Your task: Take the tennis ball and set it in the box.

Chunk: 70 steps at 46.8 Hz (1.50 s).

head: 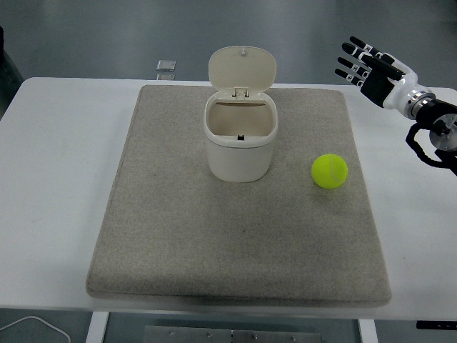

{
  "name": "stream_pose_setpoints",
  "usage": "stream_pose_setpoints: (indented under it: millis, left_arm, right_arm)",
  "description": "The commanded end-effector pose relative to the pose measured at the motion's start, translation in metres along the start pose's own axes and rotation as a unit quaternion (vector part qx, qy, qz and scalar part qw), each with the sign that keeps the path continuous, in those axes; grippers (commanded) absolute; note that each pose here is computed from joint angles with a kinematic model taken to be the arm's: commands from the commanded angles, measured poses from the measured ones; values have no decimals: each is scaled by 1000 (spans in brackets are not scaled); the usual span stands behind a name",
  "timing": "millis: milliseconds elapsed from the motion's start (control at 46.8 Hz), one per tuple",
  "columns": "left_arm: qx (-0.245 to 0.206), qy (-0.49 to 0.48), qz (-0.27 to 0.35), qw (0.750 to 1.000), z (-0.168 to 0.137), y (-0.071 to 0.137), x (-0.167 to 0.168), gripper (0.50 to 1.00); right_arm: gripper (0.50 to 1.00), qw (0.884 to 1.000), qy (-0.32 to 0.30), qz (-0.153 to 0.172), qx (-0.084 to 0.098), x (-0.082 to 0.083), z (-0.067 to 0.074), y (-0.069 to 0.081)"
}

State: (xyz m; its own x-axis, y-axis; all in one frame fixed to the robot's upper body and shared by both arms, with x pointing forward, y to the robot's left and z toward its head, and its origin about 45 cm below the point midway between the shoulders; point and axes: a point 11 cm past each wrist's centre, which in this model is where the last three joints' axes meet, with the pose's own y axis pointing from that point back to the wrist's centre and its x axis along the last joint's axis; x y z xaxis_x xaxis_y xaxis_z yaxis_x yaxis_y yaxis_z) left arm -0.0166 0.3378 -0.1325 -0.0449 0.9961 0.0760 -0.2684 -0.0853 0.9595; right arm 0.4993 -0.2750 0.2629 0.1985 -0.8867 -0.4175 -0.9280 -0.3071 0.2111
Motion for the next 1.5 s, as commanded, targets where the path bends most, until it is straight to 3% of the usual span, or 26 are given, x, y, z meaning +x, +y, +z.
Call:
stream_pose_setpoints:
  millis: [0, 256, 470, 577, 705, 833, 1068, 1154, 1368, 1474]
  left_arm:
    - [0, 0, 1, 1000, 0, 0, 0, 992]
    - [0, 0, 0, 1000, 0, 0, 0, 990]
    - [0, 0, 0, 1000, 0, 0, 0, 992]
    - [1, 0, 0, 1000, 0, 0, 0, 992]
    - [1, 0, 0, 1000, 0, 0, 0, 992]
    - [0, 0, 0, 1000, 0, 0, 0, 992]
    - [0, 0, 0, 1000, 0, 0, 0, 992]
    - [1, 0, 0, 1000, 0, 0, 0, 990]
    - [0, 0, 0, 1000, 0, 0, 0, 992]
    - [0, -1, 0, 1000, 0, 0, 0, 992]
  right_arm:
    - [932, 1000, 3, -1, 2, 1, -3, 0]
    - [932, 1000, 10, -9, 12, -8, -17, -3]
    - [932, 1000, 18, -10, 4, -10, -12, -3]
    - [932, 997, 71, -9, 0, -6, -13, -1]
    - [932, 992, 127, 5, 9, 9, -25, 6]
    - [932, 985, 170, 5, 8, 10, -25, 7]
    - [930, 960, 279, 0, -8, 8, -21, 7]
    - [930, 947, 321, -2, -6, 9, -24, 8]
    - [930, 906, 422, -16, 11, 13, -36, 15]
    - [928, 873, 485, -46, 0, 14, -28, 19]
